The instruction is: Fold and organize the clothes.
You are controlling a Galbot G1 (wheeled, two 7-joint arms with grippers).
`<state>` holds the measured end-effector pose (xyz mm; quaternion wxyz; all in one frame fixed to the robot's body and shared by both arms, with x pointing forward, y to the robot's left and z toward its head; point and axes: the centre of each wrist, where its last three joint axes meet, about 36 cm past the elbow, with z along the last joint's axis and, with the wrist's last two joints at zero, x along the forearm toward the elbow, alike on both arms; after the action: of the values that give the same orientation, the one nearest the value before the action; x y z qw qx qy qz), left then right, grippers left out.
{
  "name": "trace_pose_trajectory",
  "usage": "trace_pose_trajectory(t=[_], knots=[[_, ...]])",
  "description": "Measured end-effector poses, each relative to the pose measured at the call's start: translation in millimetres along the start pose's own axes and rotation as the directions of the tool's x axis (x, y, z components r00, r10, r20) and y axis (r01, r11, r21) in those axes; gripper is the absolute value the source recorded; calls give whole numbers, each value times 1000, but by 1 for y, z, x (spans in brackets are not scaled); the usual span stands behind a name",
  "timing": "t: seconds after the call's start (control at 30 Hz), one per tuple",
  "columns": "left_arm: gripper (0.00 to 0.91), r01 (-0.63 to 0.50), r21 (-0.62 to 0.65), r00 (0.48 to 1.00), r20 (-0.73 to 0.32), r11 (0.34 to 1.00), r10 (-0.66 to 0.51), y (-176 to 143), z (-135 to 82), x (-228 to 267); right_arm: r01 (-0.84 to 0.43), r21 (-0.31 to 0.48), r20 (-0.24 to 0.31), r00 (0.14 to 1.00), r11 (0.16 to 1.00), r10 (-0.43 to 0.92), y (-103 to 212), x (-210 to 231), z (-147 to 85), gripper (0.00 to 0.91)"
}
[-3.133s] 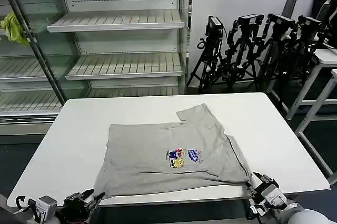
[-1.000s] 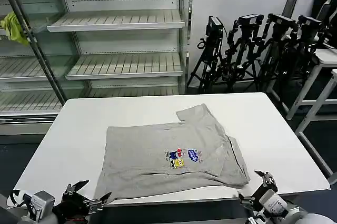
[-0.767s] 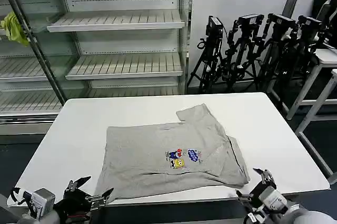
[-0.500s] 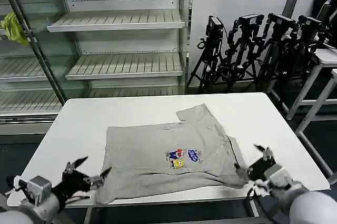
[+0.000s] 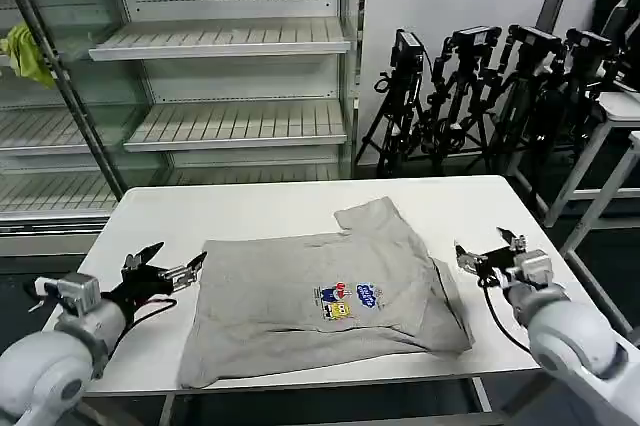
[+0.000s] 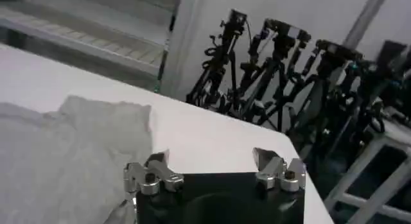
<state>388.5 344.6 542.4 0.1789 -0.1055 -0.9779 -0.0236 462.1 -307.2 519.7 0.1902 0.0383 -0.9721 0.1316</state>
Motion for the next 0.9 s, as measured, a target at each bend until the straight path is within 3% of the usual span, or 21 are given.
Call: trace_pose_trajectory(t=[0.43, 0.9], knots=[[907, -45, 72, 996, -75, 996, 50, 17, 7, -62, 125, -86, -5, 992, 988, -126, 35, -99, -32, 907], [907, -68, 82, 988, -132, 994, 79, 17, 21, -102, 167, -108, -9, 986, 980, -169, 61, -159, -56, 907]])
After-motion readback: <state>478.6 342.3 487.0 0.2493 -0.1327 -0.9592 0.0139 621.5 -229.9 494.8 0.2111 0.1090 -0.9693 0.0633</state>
